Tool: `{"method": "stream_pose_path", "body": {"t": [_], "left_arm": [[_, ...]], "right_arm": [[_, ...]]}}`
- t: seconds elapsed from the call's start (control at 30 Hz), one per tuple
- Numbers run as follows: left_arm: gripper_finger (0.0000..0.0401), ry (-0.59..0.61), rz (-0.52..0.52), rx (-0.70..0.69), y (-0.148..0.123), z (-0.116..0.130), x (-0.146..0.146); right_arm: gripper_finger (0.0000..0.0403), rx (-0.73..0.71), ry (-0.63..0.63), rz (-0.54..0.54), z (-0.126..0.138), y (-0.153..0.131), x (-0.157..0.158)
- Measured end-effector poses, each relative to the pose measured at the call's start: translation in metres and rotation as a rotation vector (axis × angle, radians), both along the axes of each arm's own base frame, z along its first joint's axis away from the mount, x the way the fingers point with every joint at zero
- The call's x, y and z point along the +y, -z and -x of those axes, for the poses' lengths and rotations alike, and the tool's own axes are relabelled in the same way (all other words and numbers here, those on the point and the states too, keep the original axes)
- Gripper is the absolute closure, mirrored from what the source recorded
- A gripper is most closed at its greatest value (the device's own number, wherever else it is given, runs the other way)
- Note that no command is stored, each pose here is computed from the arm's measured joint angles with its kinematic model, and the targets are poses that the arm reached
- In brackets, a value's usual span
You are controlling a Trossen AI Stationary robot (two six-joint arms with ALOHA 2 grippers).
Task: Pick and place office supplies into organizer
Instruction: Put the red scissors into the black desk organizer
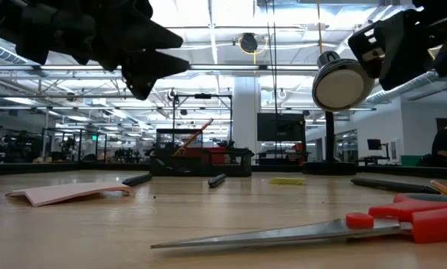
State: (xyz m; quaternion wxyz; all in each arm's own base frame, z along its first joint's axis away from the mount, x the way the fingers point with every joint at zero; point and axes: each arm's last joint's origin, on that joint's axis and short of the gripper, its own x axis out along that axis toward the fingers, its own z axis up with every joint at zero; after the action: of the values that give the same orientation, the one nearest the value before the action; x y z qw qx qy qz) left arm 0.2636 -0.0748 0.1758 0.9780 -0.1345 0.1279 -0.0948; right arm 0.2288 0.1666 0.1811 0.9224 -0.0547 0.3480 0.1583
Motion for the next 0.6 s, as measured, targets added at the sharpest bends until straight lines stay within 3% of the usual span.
{"method": "stream_pose_path", "body": {"t": [0.33,0.6], "left_arm": [[0.0219,-0.04,-0.028,0.042,0.004,0.001,0.001],[0.0219,-0.046,-0.046,0.037,0.004,0.001,0.002]], "right_arm": [[0.0238,0.127,-0.071,0.001,0.004,0.029,0.029],[0.0238,0.141,-0.124,0.013,0.004,0.058,0.053]]}}
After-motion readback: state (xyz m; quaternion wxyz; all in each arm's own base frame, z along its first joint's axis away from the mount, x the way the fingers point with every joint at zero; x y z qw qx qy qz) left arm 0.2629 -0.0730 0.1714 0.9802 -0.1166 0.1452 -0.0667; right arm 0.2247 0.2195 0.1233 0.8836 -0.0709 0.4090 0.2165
